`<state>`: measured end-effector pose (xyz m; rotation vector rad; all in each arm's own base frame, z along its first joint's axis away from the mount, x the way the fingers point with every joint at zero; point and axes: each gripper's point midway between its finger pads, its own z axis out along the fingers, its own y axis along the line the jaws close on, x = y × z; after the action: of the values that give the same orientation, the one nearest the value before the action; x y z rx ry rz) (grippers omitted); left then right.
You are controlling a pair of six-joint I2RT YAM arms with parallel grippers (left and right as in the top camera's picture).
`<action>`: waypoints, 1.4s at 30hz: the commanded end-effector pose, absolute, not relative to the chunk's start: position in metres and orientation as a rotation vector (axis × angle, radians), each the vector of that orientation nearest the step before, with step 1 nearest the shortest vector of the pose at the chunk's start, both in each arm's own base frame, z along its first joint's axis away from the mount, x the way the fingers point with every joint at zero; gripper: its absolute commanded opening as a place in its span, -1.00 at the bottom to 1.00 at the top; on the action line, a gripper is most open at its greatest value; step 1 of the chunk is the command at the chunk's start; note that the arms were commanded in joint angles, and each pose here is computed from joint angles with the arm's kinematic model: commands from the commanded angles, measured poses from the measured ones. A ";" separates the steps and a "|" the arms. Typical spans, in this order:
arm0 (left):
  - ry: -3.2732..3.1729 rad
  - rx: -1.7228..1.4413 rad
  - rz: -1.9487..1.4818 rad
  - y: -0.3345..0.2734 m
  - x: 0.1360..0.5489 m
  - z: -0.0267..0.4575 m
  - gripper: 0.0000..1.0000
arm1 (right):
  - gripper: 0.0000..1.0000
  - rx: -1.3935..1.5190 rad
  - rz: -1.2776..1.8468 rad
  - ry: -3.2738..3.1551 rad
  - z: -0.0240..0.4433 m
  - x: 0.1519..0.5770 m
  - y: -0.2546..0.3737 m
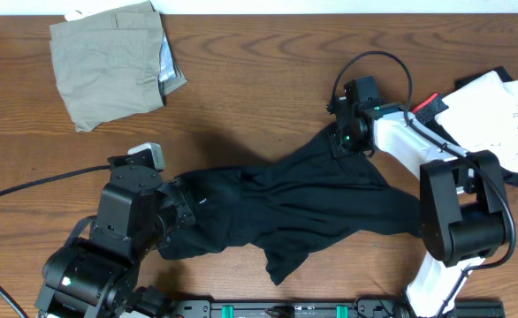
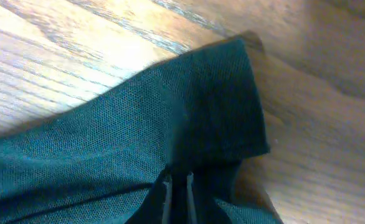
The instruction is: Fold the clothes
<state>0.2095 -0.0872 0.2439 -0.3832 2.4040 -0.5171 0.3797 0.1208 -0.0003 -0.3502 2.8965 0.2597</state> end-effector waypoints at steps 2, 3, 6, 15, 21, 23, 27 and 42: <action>2.373 -0.357 -0.502 -0.085 0.211 0.254 -0.88 | -0.97 -0.295 0.182 2.907 0.007 0.392 0.113; 2.373 -0.357 -0.502 -0.085 0.211 0.254 -0.88 | -0.97 -0.290 0.181 2.908 0.012 0.394 0.113; 2.370 -0.356 -0.504 -0.085 0.212 0.254 -0.88 | -0.98 -0.219 0.123 2.906 0.023 0.400 0.107; 2.332 -0.346 -0.536 -0.089 0.218 0.262 -0.88 | -0.97 -0.018 -0.064 2.855 0.064 0.404 0.080; 2.301 -0.340 -0.555 -0.091 0.221 0.271 -0.88 | -0.97 0.061 -0.065 2.754 0.116 0.400 0.066; 2.286 -0.338 -0.563 -0.092 0.222 0.276 -0.88 | -0.97 0.104 -0.049 2.720 0.134 0.396 0.062; 2.252 -0.323 -0.598 -0.094 0.222 0.292 -0.88 | -0.97 0.151 -0.024 2.652 0.172 0.382 0.054; 2.158 -0.207 -0.757 -0.104 0.193 0.365 -0.88 | -0.98 0.360 -0.053 2.390 0.284 0.296 0.013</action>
<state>0.2021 -0.1043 0.3350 -0.2601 2.2284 -0.7244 0.3046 0.0225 0.2627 0.3004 2.4657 -0.0440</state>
